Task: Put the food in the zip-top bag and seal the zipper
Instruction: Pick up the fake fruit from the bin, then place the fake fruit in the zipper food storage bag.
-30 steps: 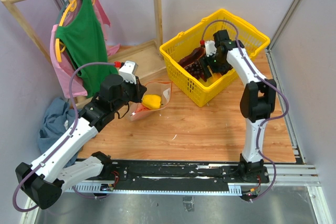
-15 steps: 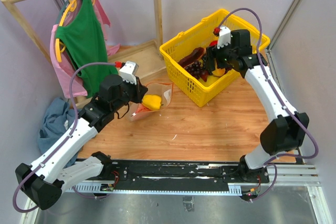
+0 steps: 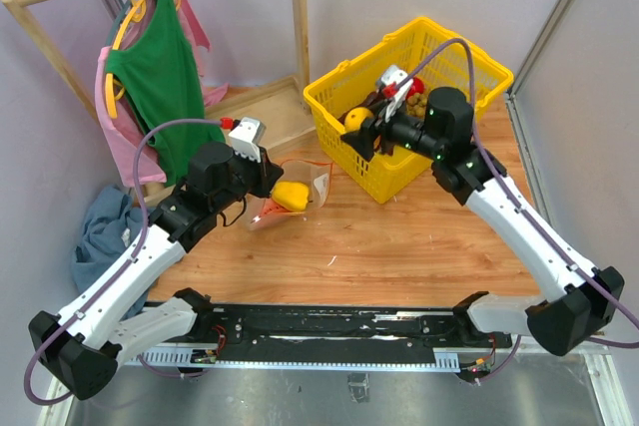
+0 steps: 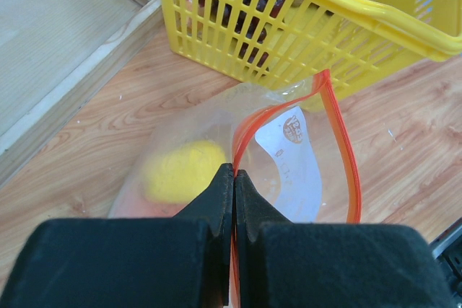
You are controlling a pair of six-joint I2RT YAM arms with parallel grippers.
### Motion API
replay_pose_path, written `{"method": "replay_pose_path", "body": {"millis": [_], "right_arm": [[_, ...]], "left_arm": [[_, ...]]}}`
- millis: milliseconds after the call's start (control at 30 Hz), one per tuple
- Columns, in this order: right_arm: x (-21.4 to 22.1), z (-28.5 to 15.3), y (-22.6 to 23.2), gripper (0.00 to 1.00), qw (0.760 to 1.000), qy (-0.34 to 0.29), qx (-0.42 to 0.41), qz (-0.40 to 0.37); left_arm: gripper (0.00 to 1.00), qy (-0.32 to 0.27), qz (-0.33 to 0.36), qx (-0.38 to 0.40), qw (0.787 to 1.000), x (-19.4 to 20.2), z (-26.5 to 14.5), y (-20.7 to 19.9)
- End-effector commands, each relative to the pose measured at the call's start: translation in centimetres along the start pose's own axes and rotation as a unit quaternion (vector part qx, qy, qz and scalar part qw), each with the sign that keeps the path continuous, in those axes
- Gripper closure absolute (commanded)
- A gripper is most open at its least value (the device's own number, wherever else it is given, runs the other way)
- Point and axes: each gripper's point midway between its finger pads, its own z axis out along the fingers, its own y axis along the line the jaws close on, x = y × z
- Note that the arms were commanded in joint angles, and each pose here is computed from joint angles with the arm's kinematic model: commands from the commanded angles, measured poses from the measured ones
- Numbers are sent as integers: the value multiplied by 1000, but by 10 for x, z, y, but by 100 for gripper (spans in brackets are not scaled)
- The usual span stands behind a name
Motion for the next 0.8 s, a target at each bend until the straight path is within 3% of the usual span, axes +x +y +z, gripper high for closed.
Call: {"method": "replay_pose_path", "body": {"millis": [0, 167, 333, 533, 767], "right_arm": [[-35, 9, 59, 78, 990, -102, -84, -56], [-29, 27, 112, 81, 973, -147, -157, -84], [-11, 43, 144, 81, 965, -137, -209, -84], [24, 66, 140, 81, 972, -119, -193, -65], [68, 85, 132, 72, 977, -80, -176, -91]], "left_arm": [[100, -24, 6, 16, 1000, -11, -4, -4], [100, -24, 6, 26, 999, -11, -4, -7], [100, -22, 6, 31, 999, -10, -4, -9], [100, -21, 5, 36, 999, -9, -4, -11], [100, -22, 5, 40, 999, -10, -4, -12]]}}
